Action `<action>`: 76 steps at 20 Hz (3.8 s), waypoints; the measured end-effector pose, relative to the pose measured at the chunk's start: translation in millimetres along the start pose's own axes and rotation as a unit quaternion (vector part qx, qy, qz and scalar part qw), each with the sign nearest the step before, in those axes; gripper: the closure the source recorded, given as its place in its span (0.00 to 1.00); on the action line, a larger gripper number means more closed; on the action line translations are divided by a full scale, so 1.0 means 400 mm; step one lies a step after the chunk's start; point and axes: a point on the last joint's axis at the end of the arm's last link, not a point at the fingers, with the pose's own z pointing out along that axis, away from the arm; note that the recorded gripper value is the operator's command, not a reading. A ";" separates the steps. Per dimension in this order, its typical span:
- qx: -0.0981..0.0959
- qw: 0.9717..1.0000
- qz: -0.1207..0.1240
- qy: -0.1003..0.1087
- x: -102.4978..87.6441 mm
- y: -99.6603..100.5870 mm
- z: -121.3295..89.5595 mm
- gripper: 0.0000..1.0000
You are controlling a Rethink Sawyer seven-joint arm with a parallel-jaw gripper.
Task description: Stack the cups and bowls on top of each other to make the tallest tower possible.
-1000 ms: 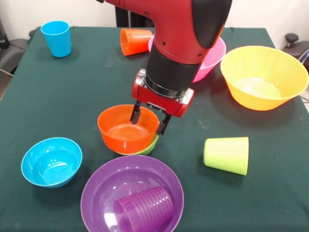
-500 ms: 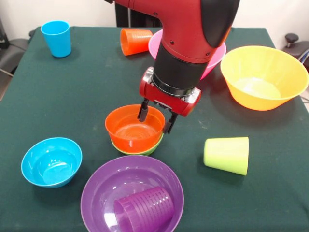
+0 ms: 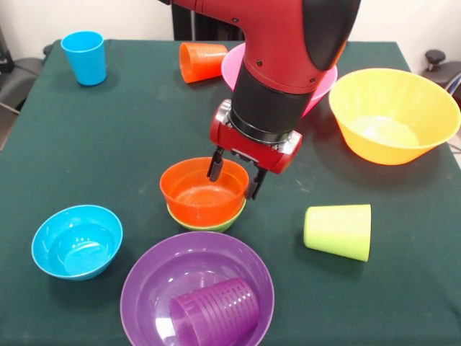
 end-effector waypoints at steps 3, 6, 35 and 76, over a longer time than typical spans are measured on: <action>-0.001 1.000 0.001 0.000 0.000 0.001 0.000 0.00; -0.001 1.000 0.001 0.000 0.000 0.001 -0.001 0.00; -0.011 0.999 0.031 -0.018 -0.092 -0.084 -0.134 0.00; -0.007 0.996 0.087 0.024 -0.232 -0.284 -0.261 0.00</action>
